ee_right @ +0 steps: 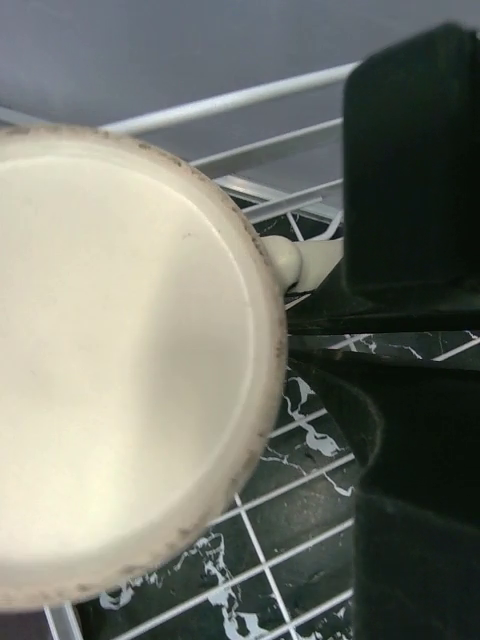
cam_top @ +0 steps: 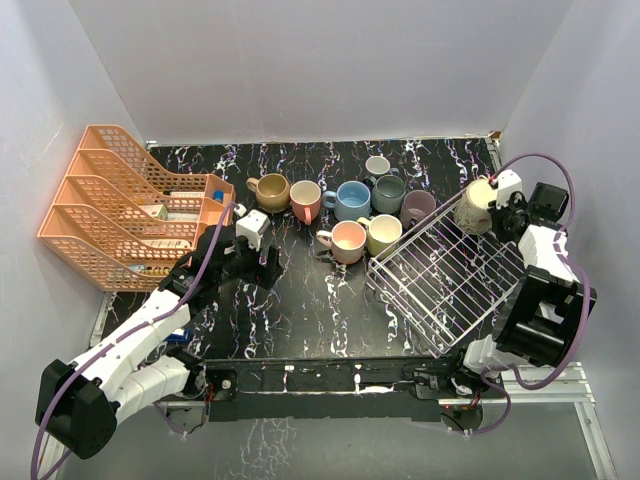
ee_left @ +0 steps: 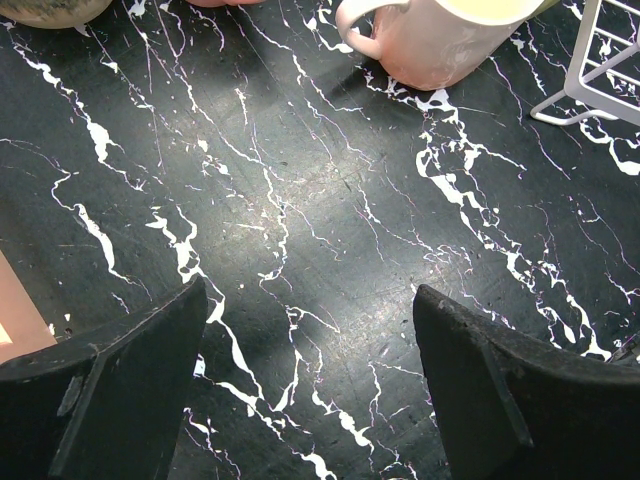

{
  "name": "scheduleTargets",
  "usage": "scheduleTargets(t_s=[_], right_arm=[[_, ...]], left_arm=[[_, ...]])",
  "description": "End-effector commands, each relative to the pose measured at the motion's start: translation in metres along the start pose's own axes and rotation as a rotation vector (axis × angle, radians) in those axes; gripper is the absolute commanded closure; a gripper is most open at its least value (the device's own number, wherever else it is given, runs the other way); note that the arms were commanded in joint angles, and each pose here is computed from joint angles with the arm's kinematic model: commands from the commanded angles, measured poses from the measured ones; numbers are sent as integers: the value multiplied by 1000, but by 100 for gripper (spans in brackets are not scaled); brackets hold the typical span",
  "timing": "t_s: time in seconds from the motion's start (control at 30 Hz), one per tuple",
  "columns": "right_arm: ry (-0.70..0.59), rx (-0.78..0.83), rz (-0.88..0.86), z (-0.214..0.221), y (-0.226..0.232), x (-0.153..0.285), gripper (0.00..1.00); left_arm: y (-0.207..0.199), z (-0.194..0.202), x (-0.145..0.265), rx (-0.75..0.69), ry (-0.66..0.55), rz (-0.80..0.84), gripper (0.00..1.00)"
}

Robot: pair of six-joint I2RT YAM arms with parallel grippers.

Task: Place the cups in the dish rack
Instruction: Adjust the cup in the dish rack.

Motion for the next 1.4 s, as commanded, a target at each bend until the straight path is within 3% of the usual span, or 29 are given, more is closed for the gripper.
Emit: scheduleTargets(t_s=[0.0,0.47,0.8,1.07,1.23,1.37], right_arm=[[-91,34,144,-35,-27,3,86],[-105,40,224,-53,-48,-2,87],[-104,46,190,-64,-48,3,85],[-54,150,31,-58,-17,38,81],[-41,148,-164,-42,18,50,75],[-80,122,-467,-35,68,68,70]], left_arm=[[0,-7,3,-13,-22,7,19],[0,-7,4,-13,-23,13,20],[-1,-9,6,-13,-35,15,21],[-8,-21,12,41,-108,53,21],[-26,-50,25,283,-201,149,18],[-43,-67,39,462,-278,284,17]])
Point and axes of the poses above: each gripper's point midway between its finger pads, its own x axis back along the fingers, its own y axis along the line the jaws close on, z = x × y, the point moved 7 cm from there along x, back along the fingers, and after that the axes turned 8 degrees about -x, right-handed, at the moved point
